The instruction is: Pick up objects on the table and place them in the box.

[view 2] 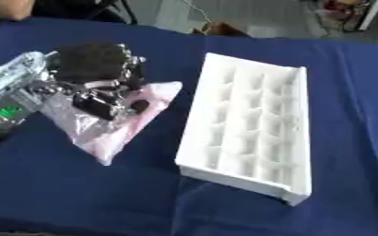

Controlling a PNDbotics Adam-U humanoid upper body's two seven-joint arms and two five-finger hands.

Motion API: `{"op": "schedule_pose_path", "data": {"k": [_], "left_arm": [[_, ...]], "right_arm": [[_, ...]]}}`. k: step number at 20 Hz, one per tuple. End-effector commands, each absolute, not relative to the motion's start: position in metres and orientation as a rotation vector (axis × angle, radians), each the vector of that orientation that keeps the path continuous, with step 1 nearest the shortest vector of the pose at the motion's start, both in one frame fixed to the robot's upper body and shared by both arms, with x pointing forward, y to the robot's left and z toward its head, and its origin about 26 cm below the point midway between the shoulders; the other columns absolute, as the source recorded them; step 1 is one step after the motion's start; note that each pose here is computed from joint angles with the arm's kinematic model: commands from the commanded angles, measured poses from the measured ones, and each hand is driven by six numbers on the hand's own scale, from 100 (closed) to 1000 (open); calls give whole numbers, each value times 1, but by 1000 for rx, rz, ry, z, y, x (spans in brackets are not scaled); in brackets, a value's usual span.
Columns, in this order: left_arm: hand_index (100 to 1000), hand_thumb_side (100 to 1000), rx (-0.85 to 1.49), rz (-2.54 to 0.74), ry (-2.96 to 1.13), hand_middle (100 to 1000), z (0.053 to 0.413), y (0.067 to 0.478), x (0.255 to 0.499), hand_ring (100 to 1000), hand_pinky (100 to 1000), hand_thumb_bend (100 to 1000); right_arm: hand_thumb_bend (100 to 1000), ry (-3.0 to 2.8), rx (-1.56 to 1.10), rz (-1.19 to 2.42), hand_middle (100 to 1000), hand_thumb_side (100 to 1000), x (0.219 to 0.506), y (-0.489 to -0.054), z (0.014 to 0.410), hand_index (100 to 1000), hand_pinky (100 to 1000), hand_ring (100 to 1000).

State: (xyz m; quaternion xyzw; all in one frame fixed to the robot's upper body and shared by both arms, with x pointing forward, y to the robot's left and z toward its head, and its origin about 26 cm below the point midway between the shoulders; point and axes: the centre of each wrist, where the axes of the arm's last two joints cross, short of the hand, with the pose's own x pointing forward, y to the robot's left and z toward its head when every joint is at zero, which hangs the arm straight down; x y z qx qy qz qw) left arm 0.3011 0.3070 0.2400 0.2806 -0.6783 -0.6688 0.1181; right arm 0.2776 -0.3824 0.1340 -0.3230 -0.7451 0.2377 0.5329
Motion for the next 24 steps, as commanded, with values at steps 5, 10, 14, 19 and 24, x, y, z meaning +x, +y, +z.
{"op": "schedule_pose_path", "data": {"k": [5,10,14,19,24], "left_arm": [[100,221,787,-1890,-2110,100,281,302,292,100,100,100],[100,218,756,-1909,-2122,100,285,299,292,100,100,100],[100,223,744,-1920,-2131,100,286,297,293,100,100,100],[100,232,724,-1932,-2151,100,290,293,294,100,100,100],[100,235,648,-1965,-2249,100,305,264,298,100,100,100]], "right_arm": [[100,-1787,-811,588,819,723,275,-387,146,941,600,699],[100,-1788,-810,590,818,722,275,-386,146,941,600,699],[100,-1789,-810,591,818,721,276,-386,147,941,600,699],[100,-1788,-810,593,818,722,276,-386,147,941,600,699],[100,-1794,-794,604,818,721,277,-384,146,941,601,700]]}}
